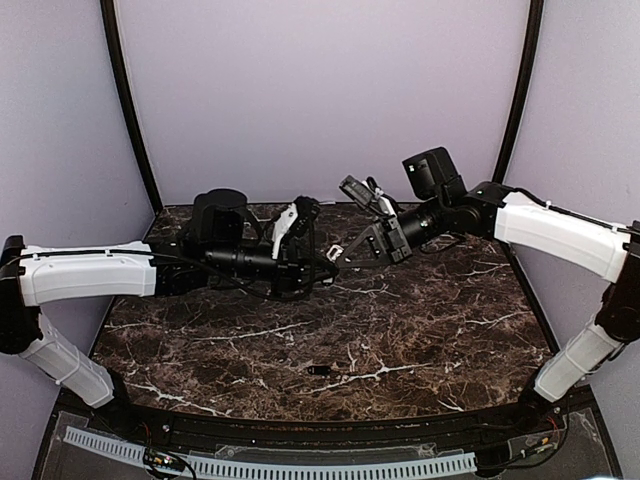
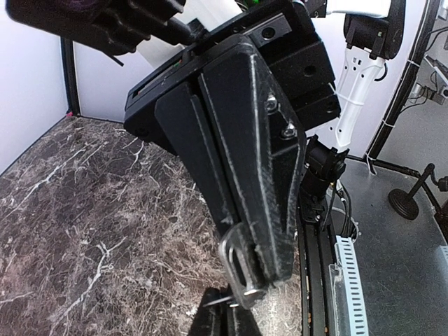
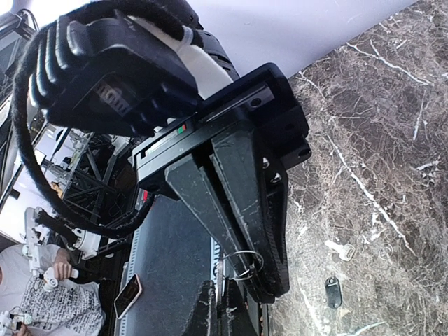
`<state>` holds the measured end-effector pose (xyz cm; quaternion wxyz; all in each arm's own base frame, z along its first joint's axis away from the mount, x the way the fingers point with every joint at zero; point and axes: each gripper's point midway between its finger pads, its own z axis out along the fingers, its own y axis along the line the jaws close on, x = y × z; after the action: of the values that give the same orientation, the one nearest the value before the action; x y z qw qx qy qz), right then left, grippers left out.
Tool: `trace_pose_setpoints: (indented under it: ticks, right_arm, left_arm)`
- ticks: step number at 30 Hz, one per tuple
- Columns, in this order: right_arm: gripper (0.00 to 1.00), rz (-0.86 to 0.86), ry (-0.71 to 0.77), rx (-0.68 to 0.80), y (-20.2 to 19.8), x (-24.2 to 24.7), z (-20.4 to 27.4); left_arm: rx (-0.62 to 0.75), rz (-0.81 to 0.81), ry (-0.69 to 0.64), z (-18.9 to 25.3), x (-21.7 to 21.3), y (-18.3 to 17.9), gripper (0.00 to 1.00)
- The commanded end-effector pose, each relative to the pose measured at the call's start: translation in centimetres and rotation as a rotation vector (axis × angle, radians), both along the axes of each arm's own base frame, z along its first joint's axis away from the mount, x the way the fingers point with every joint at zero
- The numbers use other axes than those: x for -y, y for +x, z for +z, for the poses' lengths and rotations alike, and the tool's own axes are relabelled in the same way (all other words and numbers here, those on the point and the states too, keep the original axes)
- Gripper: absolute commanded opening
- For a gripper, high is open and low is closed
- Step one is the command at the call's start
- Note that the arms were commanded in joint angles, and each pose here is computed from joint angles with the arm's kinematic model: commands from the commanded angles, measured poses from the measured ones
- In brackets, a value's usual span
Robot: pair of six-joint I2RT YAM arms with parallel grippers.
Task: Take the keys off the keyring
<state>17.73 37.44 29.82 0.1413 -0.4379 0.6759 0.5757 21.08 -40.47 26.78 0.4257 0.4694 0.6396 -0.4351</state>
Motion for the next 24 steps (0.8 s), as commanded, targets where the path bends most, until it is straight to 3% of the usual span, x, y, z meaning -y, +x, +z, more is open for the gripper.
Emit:
trace_pose_setpoints:
  ticks: [1, 9, 24]
  right_arm:
    - [0.0, 0.092, 0.164, 0.067, -3.2, 0.0, 5.0]
    - [0.0, -0.099, 0.124, 0.027, 0.9, 1.0, 3.1]
    - [0.0, 0.073, 0.271, 0.035, -2.5, 2.3, 6.2]
  left_arm:
    - [-0.044, 0.084, 0.068, -3.1, -1.5, 1.6, 0.0]
    - [-0.036, 0.034, 0.05, -2.9, -1.1, 0.0, 0.0]
    - [-0.116, 0.091, 0.071, -4.5, -1.2, 1.0, 0.0]
